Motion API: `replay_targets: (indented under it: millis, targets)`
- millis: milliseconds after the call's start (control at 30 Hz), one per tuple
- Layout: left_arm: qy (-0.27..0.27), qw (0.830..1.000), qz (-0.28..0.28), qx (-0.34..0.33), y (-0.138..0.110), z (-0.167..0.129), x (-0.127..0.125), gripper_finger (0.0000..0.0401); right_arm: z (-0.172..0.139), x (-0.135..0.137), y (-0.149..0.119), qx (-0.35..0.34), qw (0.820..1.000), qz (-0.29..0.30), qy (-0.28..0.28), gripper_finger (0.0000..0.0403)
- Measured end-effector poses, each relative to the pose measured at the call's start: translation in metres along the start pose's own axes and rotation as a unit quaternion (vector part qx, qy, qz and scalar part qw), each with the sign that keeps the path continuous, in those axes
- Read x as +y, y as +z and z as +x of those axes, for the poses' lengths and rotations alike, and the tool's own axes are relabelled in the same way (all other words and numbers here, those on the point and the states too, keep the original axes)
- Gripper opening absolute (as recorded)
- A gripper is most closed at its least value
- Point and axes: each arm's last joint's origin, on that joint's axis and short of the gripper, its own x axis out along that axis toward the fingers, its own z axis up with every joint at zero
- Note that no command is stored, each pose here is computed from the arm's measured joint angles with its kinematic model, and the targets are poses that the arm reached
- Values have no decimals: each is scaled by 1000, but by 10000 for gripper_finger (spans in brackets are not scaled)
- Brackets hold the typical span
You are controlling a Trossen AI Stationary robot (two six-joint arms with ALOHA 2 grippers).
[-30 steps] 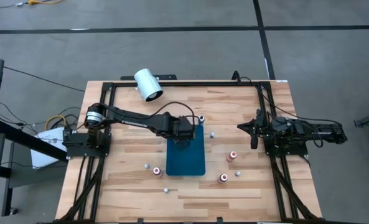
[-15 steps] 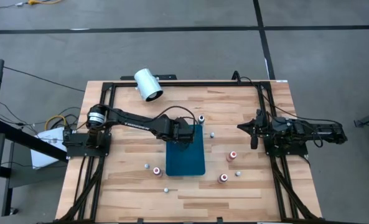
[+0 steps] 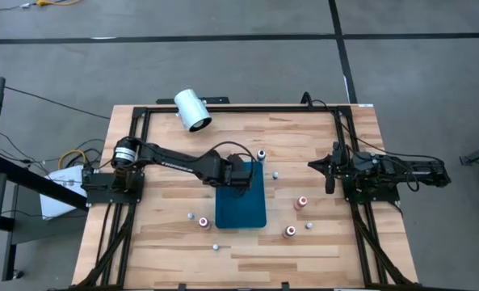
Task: Pick & Place food coloring
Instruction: Put the large green food coloring bottle into the blue bin
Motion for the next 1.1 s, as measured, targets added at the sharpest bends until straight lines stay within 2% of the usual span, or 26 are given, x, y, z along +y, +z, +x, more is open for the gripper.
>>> replay_targets:
  millis: [1100]
  targets:
    - [-4,1000,7,20,-2,0,1,165,0,0,0,0,1000,0,0,7]
